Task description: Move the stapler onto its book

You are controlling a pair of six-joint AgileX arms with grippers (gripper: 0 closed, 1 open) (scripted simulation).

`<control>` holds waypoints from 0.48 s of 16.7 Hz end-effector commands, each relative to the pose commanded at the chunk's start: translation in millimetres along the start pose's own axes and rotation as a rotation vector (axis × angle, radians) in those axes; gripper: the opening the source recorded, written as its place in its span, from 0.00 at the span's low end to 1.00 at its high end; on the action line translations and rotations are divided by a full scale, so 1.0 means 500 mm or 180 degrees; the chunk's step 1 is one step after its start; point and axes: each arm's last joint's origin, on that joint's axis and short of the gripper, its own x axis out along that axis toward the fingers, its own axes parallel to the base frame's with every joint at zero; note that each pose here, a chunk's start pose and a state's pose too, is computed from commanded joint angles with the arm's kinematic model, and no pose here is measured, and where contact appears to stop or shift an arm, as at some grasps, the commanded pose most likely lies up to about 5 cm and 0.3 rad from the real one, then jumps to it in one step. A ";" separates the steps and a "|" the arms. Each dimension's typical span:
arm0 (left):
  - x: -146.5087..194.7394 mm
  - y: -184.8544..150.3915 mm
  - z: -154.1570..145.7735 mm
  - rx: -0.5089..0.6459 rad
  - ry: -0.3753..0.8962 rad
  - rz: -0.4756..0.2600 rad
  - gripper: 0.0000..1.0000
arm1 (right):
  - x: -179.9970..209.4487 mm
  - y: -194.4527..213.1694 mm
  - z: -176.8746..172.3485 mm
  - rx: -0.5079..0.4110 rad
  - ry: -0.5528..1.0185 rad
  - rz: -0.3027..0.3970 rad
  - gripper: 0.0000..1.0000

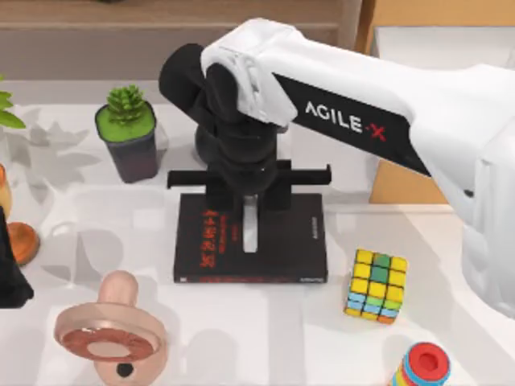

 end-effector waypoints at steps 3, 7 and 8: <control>0.000 0.000 0.000 0.0000 0.0000 0.0000 1.00 | 0.000 0.000 0.000 0.0000 0.0000 0.0000 0.08; 0.000 0.000 0.000 0.0000 0.0000 0.0000 1.00 | 0.000 0.000 0.000 0.0000 0.0000 0.0000 0.38; 0.000 0.000 0.000 0.0000 0.0000 0.0000 1.00 | 0.000 0.000 0.000 0.0000 0.0000 0.0000 0.45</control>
